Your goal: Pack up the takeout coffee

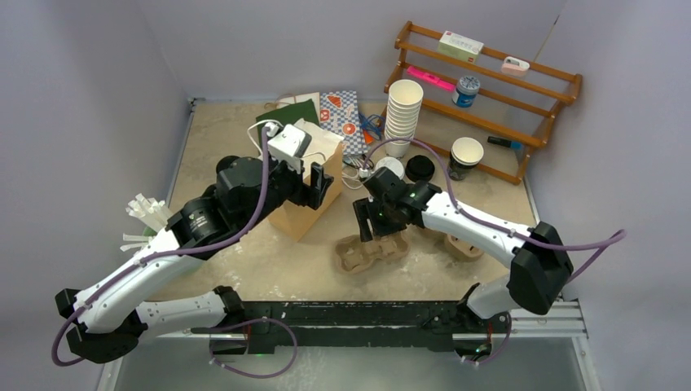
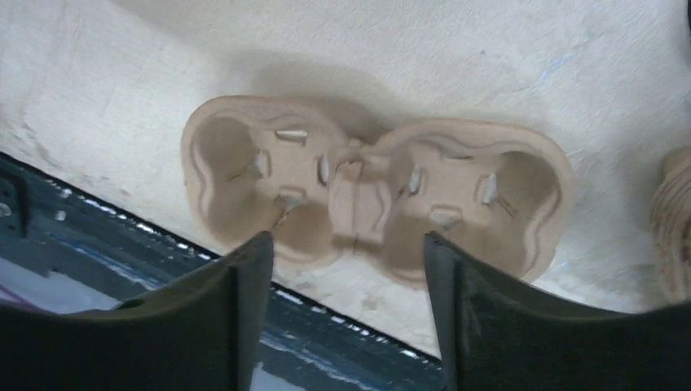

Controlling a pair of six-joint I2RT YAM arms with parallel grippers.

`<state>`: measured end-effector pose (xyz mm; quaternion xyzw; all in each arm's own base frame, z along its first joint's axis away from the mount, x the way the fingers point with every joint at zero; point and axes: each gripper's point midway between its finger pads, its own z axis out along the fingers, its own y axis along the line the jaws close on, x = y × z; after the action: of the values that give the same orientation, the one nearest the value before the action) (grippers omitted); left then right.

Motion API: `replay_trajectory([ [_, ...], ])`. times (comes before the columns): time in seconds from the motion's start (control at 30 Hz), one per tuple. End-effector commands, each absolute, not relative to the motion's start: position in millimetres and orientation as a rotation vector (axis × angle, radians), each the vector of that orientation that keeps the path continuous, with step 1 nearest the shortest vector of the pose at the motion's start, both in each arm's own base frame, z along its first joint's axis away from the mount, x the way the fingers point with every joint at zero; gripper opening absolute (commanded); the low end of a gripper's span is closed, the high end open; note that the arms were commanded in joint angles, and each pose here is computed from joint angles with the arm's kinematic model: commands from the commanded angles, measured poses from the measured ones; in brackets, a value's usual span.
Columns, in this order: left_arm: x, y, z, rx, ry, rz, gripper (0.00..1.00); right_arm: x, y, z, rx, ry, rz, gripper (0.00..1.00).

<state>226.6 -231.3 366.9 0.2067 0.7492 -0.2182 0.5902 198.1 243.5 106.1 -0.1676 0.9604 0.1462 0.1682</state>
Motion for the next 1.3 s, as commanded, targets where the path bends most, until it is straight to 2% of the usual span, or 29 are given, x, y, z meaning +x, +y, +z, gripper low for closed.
replay_trajectory([
  [0.0, 228, -222, 362, 0.426, 1.769, -0.48, 0.75, 209, 242, 115, -0.463, 2.633, 0.409, 0.82],
  [0.07, 228, -221, 361, 0.413, 1.776, -0.478, 0.75, 208, 239, 118, -0.447, 2.603, 0.427, 0.95],
  [0.2, 229, -207, 364, 0.375, 1.786, -0.427, 0.75, 200, 239, 122, -0.408, 2.565, 0.459, 0.98],
  [0.4, 232, -179, 365, 0.295, 1.799, -0.312, 0.75, 197, 240, 104, -0.389, 2.55, 0.4, 0.86],
  [0.6, 239, -135, 367, 0.197, 1.809, -0.162, 0.75, 194, 252, 85, -0.448, 2.559, 0.381, 0.85],
  [0.73, 246, -109, 368, 0.148, 1.806, -0.092, 0.74, 193, 252, 72, -0.463, 2.576, 0.318, 0.8],
  [1.1, 246, -71, 375, 0.063, 1.789, 0.102, 0.72, 185, 246, 41, -0.479, 2.617, 0.251, 0.67],
  [1.27, 248, -71, 371, 0.073, 1.797, 0.127, 0.71, 187, 246, 39, -0.482, 2.613, 0.243, 0.58],
])
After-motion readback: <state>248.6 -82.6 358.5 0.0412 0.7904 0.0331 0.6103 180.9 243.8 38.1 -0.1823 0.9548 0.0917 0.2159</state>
